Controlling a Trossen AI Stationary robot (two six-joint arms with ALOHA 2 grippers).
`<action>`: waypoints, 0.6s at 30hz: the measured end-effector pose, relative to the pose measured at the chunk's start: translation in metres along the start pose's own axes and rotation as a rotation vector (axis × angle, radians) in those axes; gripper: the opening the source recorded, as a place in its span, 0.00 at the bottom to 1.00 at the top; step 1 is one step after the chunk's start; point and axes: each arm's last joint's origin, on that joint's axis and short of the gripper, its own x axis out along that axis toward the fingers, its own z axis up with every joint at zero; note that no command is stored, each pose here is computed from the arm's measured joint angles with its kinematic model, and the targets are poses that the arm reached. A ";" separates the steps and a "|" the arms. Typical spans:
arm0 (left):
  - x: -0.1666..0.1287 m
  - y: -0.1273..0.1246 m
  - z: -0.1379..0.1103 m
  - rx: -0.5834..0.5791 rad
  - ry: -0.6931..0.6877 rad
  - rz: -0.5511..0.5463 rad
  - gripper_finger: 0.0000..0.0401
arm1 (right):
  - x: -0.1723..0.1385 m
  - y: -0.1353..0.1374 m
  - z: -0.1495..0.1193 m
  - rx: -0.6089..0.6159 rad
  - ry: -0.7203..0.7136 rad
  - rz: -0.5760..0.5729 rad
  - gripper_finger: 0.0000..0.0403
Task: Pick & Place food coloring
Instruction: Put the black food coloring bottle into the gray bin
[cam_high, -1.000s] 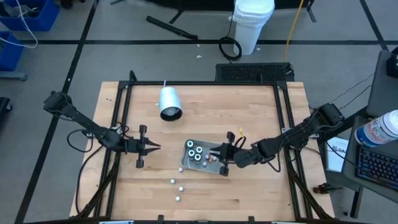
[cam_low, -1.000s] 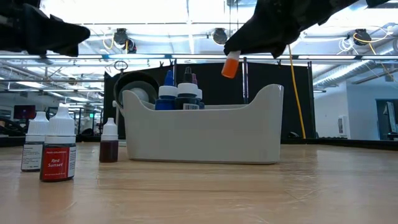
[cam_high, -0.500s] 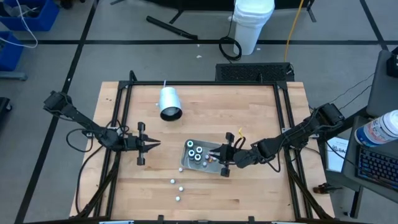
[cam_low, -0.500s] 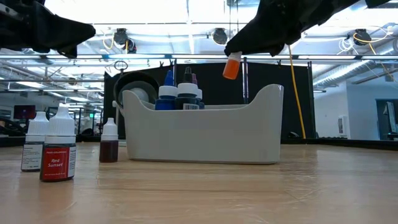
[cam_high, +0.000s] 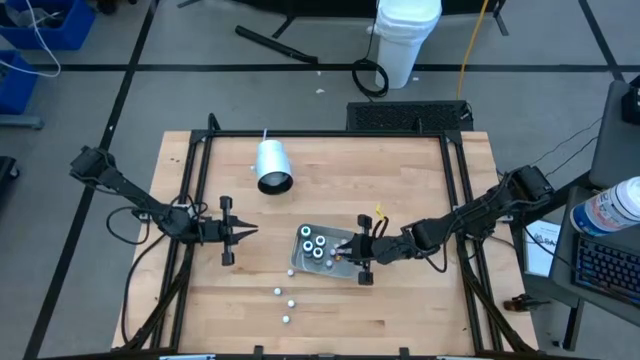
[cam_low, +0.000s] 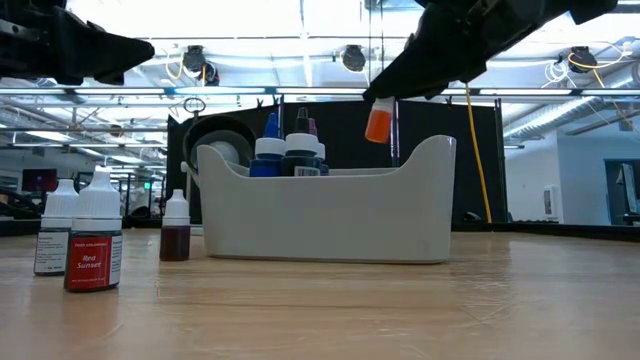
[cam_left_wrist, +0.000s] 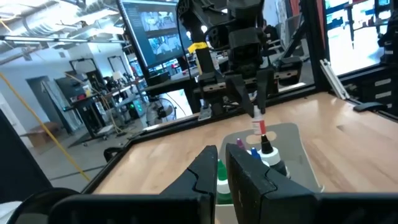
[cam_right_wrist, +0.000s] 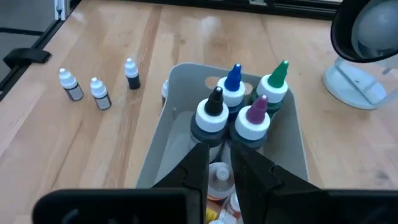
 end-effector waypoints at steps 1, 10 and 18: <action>0.000 0.000 0.000 0.001 0.000 0.000 0.10 | 0.000 0.000 0.000 0.000 0.000 0.000 0.11; 0.000 0.000 0.000 -0.004 0.000 0.000 0.10 | 0.005 0.000 -0.004 -0.004 0.012 -0.047 0.11; 0.000 0.000 0.000 -0.007 0.001 -0.001 0.10 | 0.006 0.000 -0.007 0.032 0.028 -0.087 0.11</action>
